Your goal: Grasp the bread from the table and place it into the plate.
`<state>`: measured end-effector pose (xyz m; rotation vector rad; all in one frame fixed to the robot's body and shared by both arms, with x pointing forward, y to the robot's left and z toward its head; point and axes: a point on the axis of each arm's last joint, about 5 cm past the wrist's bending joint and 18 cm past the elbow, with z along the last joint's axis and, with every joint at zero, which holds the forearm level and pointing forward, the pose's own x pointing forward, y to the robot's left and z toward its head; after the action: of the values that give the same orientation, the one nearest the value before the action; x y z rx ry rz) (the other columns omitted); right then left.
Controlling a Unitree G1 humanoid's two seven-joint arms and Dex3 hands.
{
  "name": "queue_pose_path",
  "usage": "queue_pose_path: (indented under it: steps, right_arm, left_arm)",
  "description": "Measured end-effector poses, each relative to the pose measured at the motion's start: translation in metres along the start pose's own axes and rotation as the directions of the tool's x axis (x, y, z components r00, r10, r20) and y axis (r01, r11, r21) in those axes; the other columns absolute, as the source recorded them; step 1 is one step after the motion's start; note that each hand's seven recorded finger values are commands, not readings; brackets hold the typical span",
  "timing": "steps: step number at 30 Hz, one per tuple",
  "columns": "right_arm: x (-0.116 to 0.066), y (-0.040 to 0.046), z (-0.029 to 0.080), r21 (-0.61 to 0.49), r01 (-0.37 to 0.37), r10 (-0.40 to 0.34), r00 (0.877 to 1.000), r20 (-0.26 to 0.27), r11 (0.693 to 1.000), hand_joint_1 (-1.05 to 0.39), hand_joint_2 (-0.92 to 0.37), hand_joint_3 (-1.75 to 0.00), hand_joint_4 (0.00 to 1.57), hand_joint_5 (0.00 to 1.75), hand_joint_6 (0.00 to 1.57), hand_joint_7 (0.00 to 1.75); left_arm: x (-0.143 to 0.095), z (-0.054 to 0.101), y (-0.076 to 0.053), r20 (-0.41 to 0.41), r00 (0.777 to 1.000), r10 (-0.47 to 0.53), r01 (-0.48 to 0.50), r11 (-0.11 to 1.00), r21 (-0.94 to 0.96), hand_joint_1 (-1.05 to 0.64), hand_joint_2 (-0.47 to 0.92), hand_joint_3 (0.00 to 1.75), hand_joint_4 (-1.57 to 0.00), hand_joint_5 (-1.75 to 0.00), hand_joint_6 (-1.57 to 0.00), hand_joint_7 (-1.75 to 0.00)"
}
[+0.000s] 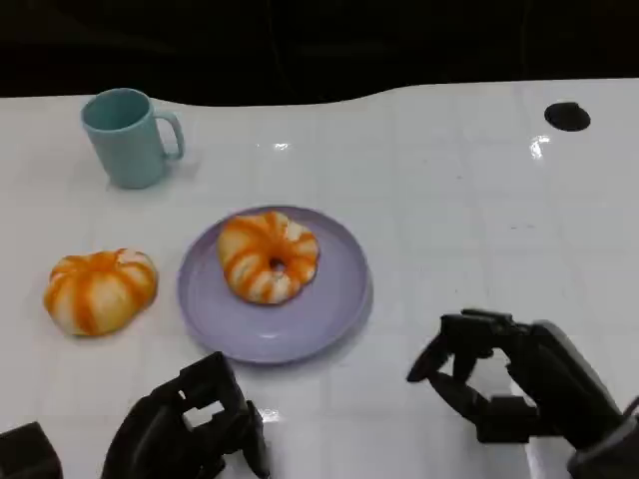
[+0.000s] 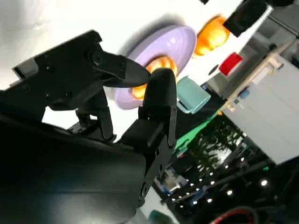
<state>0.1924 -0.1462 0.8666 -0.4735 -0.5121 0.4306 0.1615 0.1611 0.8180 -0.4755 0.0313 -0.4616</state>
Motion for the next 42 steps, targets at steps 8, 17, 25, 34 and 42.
queue_pose_path:
  steps: [8,17,25,34,42]
  right_arm:
    - [-0.028,-0.0033,0.01,0.139,0.053,-0.047,0.998,-0.048,0.989,-0.15,-0.39,-1.41,0.79,1.75,0.73,1.45]
    - [-0.044,-0.0022,0.021,0.211,0.104,-0.069,0.984,-0.166,0.972,-0.12,-0.45,-1.34,0.79,1.75,0.7,1.48]
    - [-0.044,0.0048,0.007,0.169,0.12,-0.089,0.979,-0.182,0.978,-0.12,-0.37,-1.42,0.79,1.75,0.73,1.46]
    - [-0.045,0.0065,-0.002,0.094,0.125,-0.108,0.98,-0.169,0.988,-0.1,-0.33,-1.44,0.76,1.73,0.73,1.42]
    - [-0.043,0.0073,-0.007,0.066,0.129,-0.12,0.984,-0.128,0.989,-0.11,-0.3,-1.46,0.77,1.69,0.75,1.35]
  left_arm:
    - [0.0,0.0,0.0,-0.002,1.0,-0.001,0.001,1.0,0.0,-0.65,0.92,0.22,-0.81,-1.75,-0.69,-1.58]
    - [0.0,0.0,0.0,-0.006,1.0,0.001,-0.001,1.0,-0.006,-0.64,0.92,0.21,-0.8,-1.75,-0.7,-1.56]
    - [-0.001,0.001,0.001,-0.009,1.0,0.001,-0.001,1.0,-0.006,-0.63,0.92,0.21,-0.79,-1.75,-0.69,-1.56]
    - [0.0,0.001,0.0,-0.01,1.0,-0.002,0.001,1.0,-0.008,-0.63,0.92,0.21,-0.8,-1.75,-0.7,-1.56]
    - [0.0,0.001,0.0,-0.01,1.0,-0.001,0.001,1.0,-0.008,-0.65,0.92,0.19,-0.8,-1.75,-0.7,-1.55]
